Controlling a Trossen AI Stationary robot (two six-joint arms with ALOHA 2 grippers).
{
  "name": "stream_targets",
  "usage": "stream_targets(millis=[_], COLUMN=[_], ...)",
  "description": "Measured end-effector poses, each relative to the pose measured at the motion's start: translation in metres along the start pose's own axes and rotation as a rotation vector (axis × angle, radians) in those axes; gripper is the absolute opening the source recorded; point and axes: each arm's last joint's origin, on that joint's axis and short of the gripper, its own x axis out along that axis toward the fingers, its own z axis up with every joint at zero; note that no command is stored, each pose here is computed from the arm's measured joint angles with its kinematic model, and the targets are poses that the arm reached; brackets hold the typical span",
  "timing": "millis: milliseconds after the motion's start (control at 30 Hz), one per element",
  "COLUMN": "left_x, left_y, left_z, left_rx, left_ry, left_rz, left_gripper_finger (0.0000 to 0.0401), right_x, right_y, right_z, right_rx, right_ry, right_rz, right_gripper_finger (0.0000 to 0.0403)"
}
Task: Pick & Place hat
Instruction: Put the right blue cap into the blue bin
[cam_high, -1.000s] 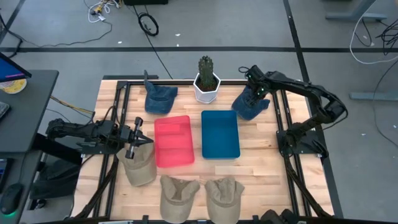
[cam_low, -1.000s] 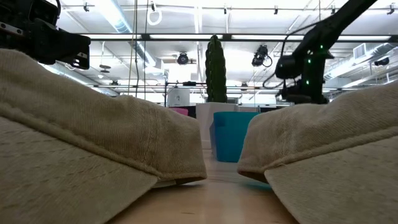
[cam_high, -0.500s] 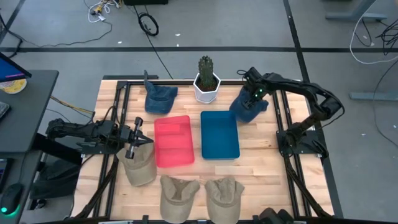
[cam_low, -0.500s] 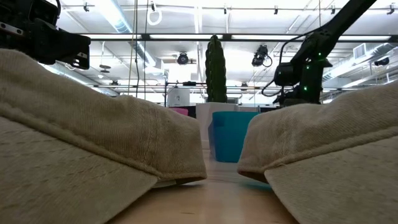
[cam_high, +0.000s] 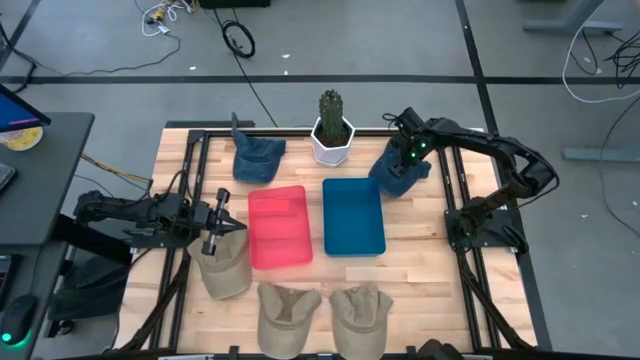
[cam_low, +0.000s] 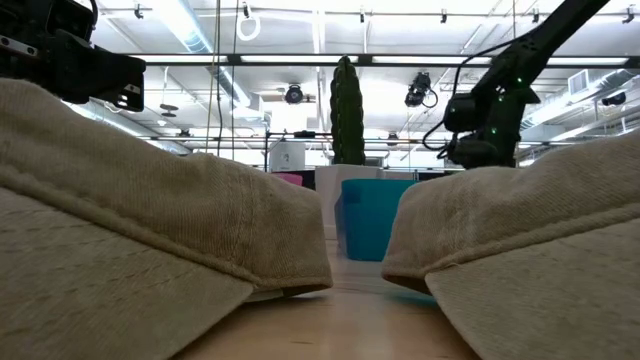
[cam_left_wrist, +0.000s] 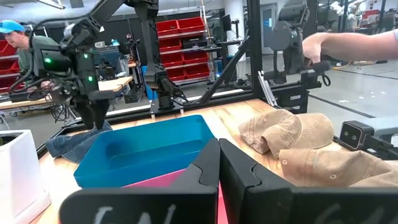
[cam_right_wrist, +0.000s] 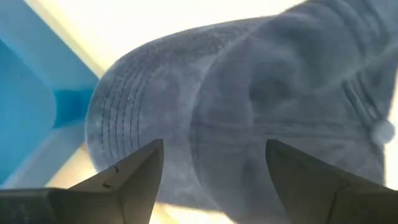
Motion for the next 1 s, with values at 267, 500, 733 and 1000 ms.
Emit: stream_targets(millis=[267, 500, 733, 1000], left_x=[0.000, 0.000, 0.000, 0.000], left_y=[0.000, 0.000, 0.000, 0.000], left_z=[0.000, 0.000, 0.000, 0.000], left_rx=[0.000, 0.000, 0.000, 0.000], left_ry=[0.000, 0.000, 0.000, 0.001], left_rz=[0.000, 0.000, 0.000, 0.000], left_gripper_finger=[0.0003, 0.0003, 0.0003, 0.0003], right_x=[0.023, 0.023, -0.001, -0.051], right_y=[-0.002, -0.003, -0.001, 0.030], right_z=[-0.012, -0.012, -0.001, 0.013], right_rx=[0.023, 0.031, -0.017, -0.129], right_ry=[-0.075, -0.073, 0.008, -0.009], right_rz=[0.012, -0.009, -0.151, -0.176], right_gripper_finger=[0.0254, 0.0038, 0.0008, 0.0003])
